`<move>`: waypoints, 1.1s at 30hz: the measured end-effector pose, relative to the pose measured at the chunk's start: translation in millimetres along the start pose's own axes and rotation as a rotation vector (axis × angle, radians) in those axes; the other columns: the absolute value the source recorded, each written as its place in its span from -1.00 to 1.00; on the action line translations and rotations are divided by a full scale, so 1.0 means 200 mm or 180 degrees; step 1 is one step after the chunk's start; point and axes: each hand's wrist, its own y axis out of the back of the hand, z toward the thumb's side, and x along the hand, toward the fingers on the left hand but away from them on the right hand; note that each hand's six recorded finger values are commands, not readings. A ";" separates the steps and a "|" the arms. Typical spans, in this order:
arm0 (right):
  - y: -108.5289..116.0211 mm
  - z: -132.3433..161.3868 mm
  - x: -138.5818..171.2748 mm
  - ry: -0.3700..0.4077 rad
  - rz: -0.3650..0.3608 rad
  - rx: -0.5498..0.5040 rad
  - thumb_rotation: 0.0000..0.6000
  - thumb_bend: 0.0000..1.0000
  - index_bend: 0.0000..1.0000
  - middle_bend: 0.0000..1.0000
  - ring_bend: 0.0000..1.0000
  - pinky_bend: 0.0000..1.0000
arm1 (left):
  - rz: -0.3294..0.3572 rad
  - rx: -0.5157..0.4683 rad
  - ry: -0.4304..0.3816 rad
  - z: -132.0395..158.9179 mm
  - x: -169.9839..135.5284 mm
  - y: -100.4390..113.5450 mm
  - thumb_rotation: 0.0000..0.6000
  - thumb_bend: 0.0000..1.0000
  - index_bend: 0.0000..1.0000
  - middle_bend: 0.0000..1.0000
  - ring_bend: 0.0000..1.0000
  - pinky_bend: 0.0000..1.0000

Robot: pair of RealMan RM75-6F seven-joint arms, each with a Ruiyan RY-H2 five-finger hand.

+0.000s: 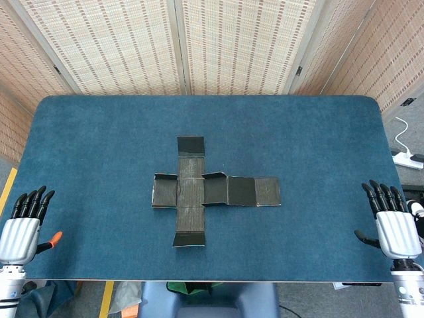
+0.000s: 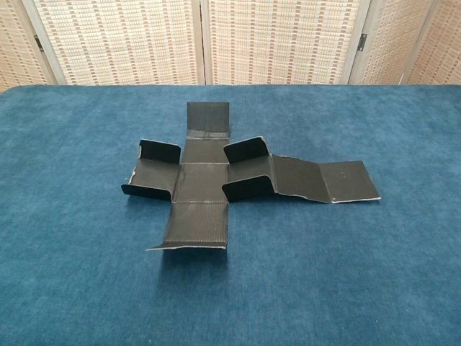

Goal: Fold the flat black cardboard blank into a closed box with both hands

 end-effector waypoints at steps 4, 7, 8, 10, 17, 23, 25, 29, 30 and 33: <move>-0.01 0.01 0.00 0.0010 0.0019 -0.0030 1.00 -0.97 -1.00 -1.00 -1.00 -1.00 | -0.0044 0.0008 0.0014 0.00 -0.01 -0.01 1.00 -0.60 -1.00 -1.00 -1.00 -0.96; 0.00 0.01 0.01 0.0029 0.0021 -0.0070 1.00 -0.97 -1.00 -1.00 -1.00 -1.00 | -0.0030 0.0000 0.0023 -0.01 -0.02 0.00 1.00 -0.60 -1.00 -1.00 -1.00 -0.96; 0.00 0.01 0.01 0.0036 0.0018 -0.0082 1.00 -0.97 -1.00 -1.00 -1.00 -0.99 | -0.0020 -0.0006 0.0027 -0.01 -0.02 0.00 1.00 -0.60 -1.00 -1.00 -1.00 -0.96; 0.01 0.02 0.01 0.0048 0.0002 -0.0111 1.00 -0.97 -1.00 -1.00 -1.00 -0.94 | -0.0007 -0.0022 0.0033 -0.01 -0.03 0.01 1.00 -0.60 -1.00 -1.00 -1.00 -0.96; 0.02 0.05 0.02 0.0099 0.0019 -0.0211 1.00 -0.96 -1.00 -0.94 -0.84 -0.51 | 0.0017 -0.0061 0.0022 -0.02 -0.05 0.02 1.00 -0.60 -1.00 -1.00 -1.00 -0.95; 0.03 0.13 -0.02 0.0201 0.0069 -0.0293 1.00 -0.96 -1.00 -0.81 -0.10 0.64 | 0.0031 -0.0089 0.0002 -0.03 -0.05 0.02 1.00 -0.60 -1.00 -1.00 -1.00 -0.95; 0.02 0.17 -0.06 0.0252 0.0129 -0.0344 1.00 -0.96 -1.00 -0.79 0.16 0.94 | 0.0037 -0.0098 -0.0010 -0.02 -0.05 0.01 1.00 -0.60 -1.00 -1.00 -1.00 -0.95; 0.00 0.29 -0.15 0.0375 0.0295 -0.0462 1.00 -0.96 -1.00 -0.79 0.34 1.00 | 0.0028 -0.0111 -0.0032 -0.02 -0.05 0.00 1.00 -0.60 -1.00 -1.00 -1.00 -0.95; -0.02 0.33 -0.18 0.0419 0.0363 -0.0496 1.00 -0.96 -1.00 -0.80 0.36 1.00 | 0.0022 -0.0112 -0.0033 -0.02 -0.05 0.00 1.00 -0.60 -1.00 -1.00 -1.00 -0.95; -0.06 0.44 -0.26 0.0526 0.0560 -0.0545 1.00 -0.96 -1.00 -0.85 0.36 1.00 | 0.0004 -0.0113 -0.0036 -0.02 -0.04 -0.01 1.00 -0.60 -1.00 -1.00 -1.00 -0.95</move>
